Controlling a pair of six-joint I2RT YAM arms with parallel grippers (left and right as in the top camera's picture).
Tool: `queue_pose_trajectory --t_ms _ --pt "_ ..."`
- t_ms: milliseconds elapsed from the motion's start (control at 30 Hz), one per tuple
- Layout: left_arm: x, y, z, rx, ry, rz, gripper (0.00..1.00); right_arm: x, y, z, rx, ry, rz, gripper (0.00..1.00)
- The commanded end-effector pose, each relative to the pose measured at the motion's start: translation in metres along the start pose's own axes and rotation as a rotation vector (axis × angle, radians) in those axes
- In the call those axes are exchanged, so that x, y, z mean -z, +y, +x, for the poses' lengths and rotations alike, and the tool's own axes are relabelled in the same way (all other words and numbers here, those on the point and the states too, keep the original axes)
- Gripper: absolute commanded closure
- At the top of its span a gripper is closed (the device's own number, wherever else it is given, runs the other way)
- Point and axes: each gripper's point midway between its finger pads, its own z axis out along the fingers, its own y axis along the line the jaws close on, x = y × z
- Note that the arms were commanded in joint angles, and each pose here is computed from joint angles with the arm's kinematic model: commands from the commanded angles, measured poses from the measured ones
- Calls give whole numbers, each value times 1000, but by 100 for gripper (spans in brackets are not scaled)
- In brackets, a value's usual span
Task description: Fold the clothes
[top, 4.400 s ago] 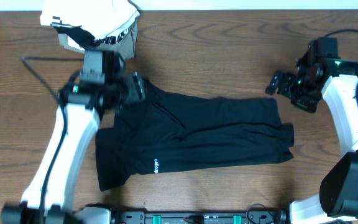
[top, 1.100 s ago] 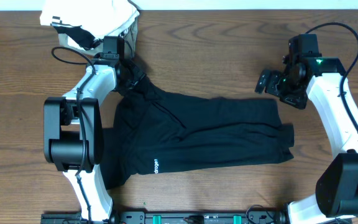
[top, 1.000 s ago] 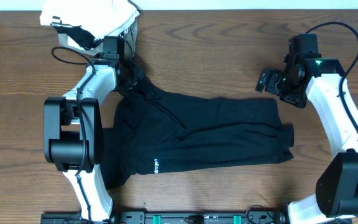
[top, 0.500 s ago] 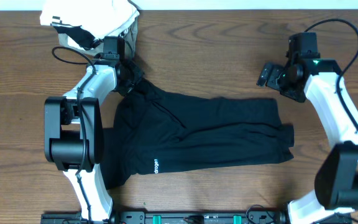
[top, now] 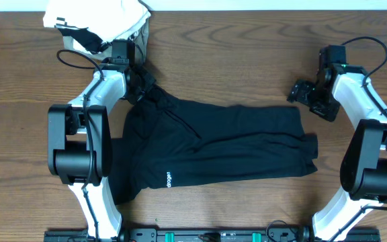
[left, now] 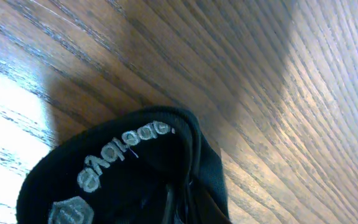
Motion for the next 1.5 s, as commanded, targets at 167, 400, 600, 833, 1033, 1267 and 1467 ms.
queue_pose_trajectory --t_ms 167,400,600,833,1033,1267,1467 --pt "-4 0 0 -21 4 -7 91 1 1 -4 -45 -16 -10 7" --pt "-4 0 0 -21 4 -7 91 0 17 3 -20 7 -55 11" --pt "-4 0 0 -20 6 -9 91 -2 28 7 5 12 -71 13" --pt "-4 0 0 -20 6 -9 91 -11 40 13 35 23 -82 15" --pt "-4 0 0 -20 6 -9 91 -31 40 18 50 60 -62 17" --pt "-4 0 0 -20 5 -10 91 -34 40 19 50 63 -61 41" --pt "-4 0 0 -20 6 -10 94 -33 37 23 22 85 -48 71"
